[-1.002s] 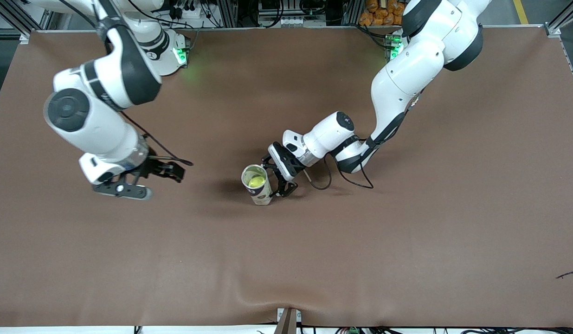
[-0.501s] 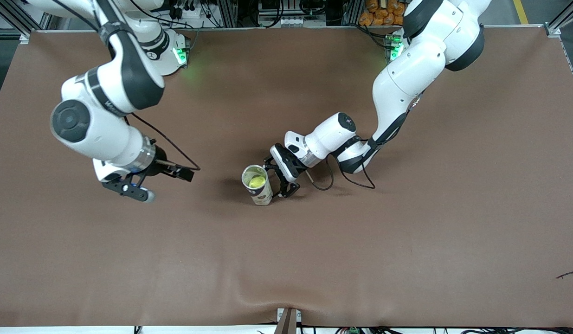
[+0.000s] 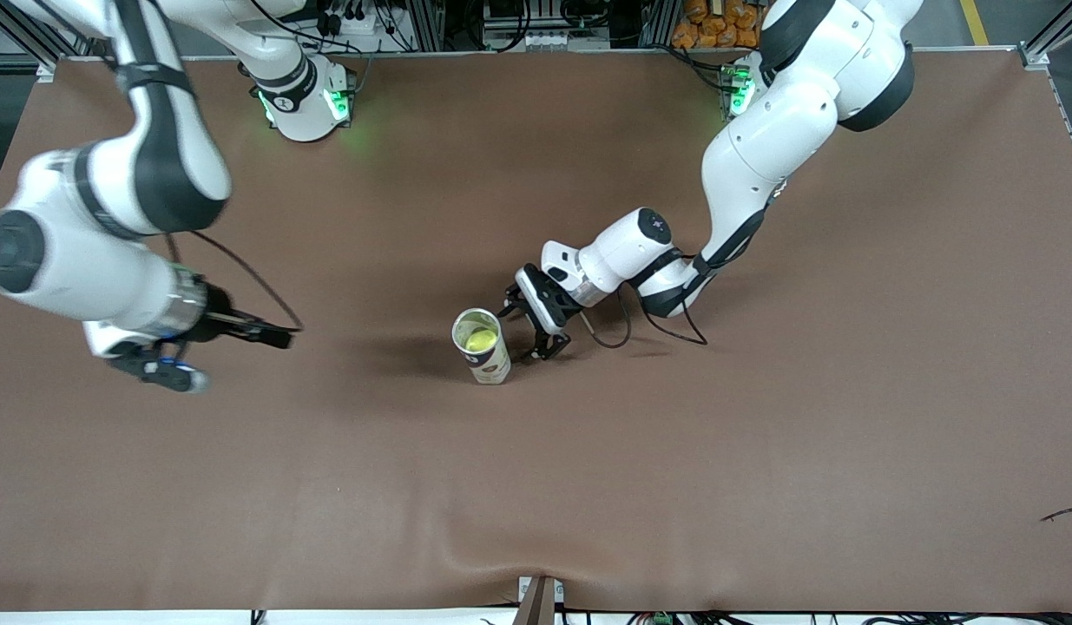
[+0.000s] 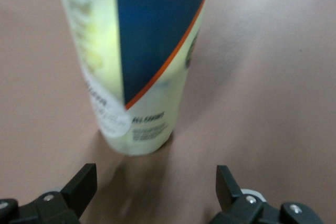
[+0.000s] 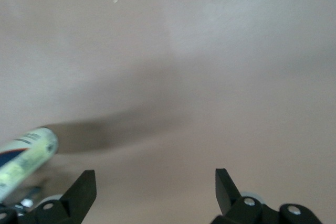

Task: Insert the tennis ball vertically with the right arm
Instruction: 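Open the left gripper and draw it back from the tube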

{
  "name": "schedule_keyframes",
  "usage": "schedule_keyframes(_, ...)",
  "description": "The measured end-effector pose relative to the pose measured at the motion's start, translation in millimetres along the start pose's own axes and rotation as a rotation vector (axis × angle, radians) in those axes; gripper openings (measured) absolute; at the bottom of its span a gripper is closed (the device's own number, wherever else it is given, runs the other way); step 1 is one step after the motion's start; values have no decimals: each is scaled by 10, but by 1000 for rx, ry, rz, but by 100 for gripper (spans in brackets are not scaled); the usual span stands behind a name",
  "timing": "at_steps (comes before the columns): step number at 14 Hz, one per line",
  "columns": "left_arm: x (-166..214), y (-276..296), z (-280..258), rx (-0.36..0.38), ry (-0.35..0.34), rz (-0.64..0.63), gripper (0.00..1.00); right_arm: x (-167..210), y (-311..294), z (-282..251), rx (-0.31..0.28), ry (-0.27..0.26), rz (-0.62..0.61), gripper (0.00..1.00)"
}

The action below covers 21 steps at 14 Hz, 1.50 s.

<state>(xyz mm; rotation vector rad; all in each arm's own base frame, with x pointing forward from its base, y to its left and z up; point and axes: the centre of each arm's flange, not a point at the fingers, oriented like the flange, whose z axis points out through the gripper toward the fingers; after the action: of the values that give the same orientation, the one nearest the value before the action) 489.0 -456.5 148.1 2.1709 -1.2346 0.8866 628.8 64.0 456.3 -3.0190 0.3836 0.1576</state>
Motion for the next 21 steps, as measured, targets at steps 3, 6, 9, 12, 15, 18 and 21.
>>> schedule_keyframes(3,-149,-364,-294,22,-5,-19,100,28,565,-346,-8,23,-117,100)
schedule_keyframes(6,-324,-715,-539,54,-12,-69,100,-34,991,-718,-32,66,-243,100)
schedule_keyframes(9,-296,-1061,-795,86,32,-147,100,-204,1231,-1079,-59,88,-295,100)
schedule_keyframes(12,-164,-1467,-1115,126,63,-247,100,-414,1306,-1403,-82,93,-307,100)
schedule_keyframes(15,21,-1847,-1301,177,58,-330,100,-613,1311,-1654,-100,56,-311,100)
schedule_keyframes(18,312,-2135,-1427,221,43,-416,100,-730,1314,-1790,-99,16,-310,100)
schedule_keyframes(21,536,-2438,-1543,272,-24,-474,100,-768,1283,-1841,-99,7,-315,100)
